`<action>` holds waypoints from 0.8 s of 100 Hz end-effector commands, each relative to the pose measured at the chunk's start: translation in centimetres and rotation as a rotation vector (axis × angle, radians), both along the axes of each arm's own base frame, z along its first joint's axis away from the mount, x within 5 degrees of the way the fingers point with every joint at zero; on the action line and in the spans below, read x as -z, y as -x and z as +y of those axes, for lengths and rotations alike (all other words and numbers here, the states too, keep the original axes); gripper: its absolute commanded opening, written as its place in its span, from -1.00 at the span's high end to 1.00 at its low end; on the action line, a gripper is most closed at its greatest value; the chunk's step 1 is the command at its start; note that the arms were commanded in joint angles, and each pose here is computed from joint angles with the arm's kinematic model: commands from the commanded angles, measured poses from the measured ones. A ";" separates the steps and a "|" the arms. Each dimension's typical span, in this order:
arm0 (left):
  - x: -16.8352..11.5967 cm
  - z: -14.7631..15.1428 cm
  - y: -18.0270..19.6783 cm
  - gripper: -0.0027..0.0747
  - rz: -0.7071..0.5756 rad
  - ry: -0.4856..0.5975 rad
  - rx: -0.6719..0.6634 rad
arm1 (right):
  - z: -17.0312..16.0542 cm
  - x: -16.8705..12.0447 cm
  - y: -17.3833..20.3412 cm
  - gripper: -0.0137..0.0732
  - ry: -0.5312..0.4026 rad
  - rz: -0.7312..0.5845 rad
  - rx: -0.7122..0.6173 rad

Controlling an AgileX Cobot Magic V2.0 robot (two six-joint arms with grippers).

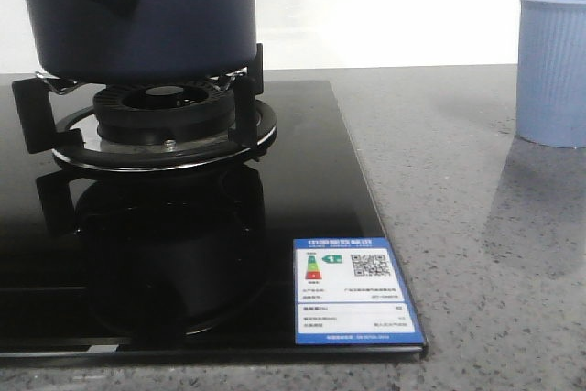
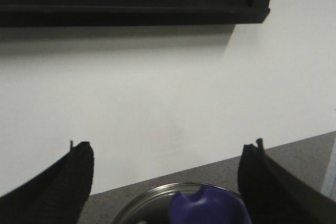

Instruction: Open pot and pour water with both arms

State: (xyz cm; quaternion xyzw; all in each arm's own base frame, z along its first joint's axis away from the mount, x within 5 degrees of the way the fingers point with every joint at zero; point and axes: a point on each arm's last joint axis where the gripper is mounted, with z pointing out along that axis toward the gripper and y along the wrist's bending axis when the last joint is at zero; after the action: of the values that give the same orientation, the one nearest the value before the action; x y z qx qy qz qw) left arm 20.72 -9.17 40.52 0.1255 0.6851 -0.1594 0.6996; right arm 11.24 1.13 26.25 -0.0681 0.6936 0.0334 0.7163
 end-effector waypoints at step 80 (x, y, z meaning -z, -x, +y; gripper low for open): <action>3.2 6.4 11.5 0.97 -0.238 0.087 -0.118 | 3.7 -6.9 3.5 0.84 0.130 -0.381 -0.396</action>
State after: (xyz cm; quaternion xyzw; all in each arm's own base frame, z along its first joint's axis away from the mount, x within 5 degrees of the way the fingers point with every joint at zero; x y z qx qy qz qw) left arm 10.77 -3.74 38.01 0.0963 0.6341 -0.1381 0.7547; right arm 8.40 4.74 33.73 -0.2595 0.5237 0.1039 0.8047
